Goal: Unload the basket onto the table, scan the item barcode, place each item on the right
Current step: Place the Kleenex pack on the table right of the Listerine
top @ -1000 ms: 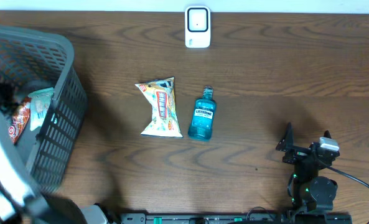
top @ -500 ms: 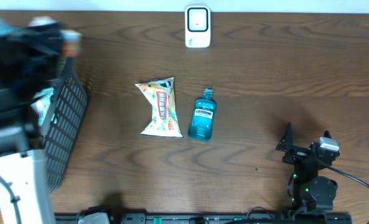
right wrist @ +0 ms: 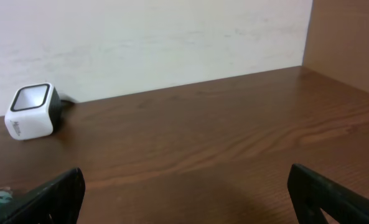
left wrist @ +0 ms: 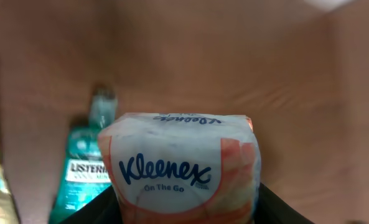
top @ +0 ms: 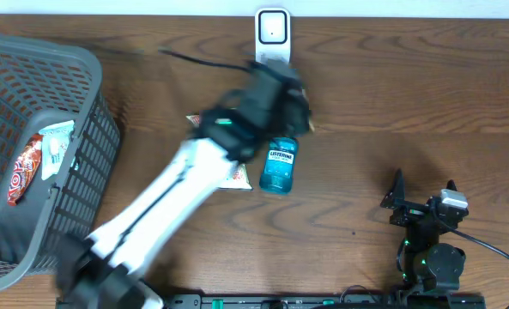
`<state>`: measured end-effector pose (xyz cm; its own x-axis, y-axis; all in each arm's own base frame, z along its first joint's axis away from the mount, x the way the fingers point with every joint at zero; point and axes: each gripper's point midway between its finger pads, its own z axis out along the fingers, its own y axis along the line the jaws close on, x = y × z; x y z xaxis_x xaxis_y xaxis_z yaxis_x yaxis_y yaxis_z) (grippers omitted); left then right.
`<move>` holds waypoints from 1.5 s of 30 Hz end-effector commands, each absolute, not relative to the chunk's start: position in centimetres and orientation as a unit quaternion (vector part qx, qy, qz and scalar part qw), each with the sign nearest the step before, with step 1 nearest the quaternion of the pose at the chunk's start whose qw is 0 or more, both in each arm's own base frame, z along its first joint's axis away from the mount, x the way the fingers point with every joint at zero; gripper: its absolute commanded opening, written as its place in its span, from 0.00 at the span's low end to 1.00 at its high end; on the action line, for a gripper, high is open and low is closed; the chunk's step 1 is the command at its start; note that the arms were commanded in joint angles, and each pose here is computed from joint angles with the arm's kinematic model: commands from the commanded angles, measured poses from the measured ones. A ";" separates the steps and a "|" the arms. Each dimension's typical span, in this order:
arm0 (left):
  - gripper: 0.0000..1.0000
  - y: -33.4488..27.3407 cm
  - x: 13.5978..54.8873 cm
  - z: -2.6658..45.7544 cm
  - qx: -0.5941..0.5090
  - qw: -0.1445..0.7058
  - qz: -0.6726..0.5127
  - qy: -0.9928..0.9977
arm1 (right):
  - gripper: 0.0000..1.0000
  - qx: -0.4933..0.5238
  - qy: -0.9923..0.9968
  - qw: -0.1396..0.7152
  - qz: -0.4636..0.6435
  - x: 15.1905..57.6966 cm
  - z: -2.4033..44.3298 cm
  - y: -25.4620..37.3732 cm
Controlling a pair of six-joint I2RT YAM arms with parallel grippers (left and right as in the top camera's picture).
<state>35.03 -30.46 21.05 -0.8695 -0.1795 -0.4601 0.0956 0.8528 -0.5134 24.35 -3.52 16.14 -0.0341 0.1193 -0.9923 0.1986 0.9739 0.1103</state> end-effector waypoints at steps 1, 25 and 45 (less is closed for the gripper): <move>0.52 -32.8 34.6 14.9 0.015 0.234 -0.204 0.950 | 0.99 0.102 0.720 0.686 -0.030 24.4 16.1 -3.3; 0.55 -32.3 32.4 2.0 0.117 0.171 -0.048 0.977 | 0.99 0.102 0.720 0.686 -0.030 24.4 16.1 -3.3; 0.55 -27.3 34.9 1.6 0.083 0.199 0.036 0.976 | 0.99 0.102 0.720 0.686 -0.030 24.4 16.1 -3.3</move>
<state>33.72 -29.56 1.78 -0.9091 0.1884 -0.3715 0.1841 0.9818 0.0473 24.34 -3.53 16.14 -0.0340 0.1197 -0.9922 0.1990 0.9737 0.1107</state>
